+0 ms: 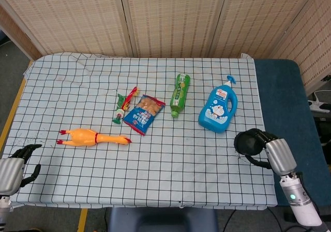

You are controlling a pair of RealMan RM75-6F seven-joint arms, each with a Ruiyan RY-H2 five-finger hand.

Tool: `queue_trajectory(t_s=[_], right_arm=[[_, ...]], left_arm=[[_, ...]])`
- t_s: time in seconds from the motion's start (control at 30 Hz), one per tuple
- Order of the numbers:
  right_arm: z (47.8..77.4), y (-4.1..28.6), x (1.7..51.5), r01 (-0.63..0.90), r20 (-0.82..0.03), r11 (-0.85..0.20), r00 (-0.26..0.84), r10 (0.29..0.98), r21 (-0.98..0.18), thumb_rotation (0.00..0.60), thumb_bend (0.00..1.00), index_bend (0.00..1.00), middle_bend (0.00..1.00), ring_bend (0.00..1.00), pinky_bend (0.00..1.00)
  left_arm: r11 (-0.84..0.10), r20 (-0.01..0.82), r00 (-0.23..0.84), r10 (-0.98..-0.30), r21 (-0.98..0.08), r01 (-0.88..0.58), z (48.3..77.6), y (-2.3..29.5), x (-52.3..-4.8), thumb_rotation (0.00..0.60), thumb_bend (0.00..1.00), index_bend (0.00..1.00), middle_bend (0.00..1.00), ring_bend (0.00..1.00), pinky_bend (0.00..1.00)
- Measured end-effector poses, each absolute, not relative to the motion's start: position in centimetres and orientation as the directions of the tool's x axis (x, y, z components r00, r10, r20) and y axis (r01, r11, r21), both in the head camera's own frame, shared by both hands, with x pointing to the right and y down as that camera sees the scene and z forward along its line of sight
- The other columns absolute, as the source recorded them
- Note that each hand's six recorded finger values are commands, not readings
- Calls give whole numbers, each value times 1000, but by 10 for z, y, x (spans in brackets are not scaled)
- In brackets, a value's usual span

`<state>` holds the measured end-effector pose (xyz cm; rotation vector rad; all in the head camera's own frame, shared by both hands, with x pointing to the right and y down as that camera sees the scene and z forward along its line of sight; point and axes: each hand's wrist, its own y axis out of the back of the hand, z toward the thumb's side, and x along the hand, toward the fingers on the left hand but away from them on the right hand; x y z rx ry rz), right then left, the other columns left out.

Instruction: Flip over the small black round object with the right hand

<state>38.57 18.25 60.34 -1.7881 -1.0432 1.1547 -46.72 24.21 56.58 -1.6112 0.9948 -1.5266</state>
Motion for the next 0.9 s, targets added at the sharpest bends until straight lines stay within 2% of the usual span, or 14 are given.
queue_trajectory(t_s=[0.23, 0.37, 0.7, 0.9], right_arm=[[622, 176, 434, -118, -414, -407, 45, 909, -906, 600, 296, 558, 466, 367, 490], [624, 174, 444, -175, -421, -417, -17, 907, -892, 600, 296, 558, 466, 367, 490], [610, 169, 382, -34, -417, -417, 156, 895, -908, 600, 295, 558, 466, 367, 490], [584, 168, 318, 26, -406, -433, 301, 863, -901, 600, 295, 558, 466, 367, 490]], left_arm=[[-466, 467, 8, -884, -882, -67, 566, 241, -468, 600, 434, 227, 253, 324, 634], [-468, 468, 8, -883, -881, -69, 567, 242, -468, 600, 434, 227, 253, 324, 634], [-467, 468, 7, -884, -882, -69, 567, 242, -468, 600, 433, 227, 253, 324, 634], [-465, 466, 10, -885, -882, -71, 566, 241, -468, 600, 434, 227, 253, 324, 634]])
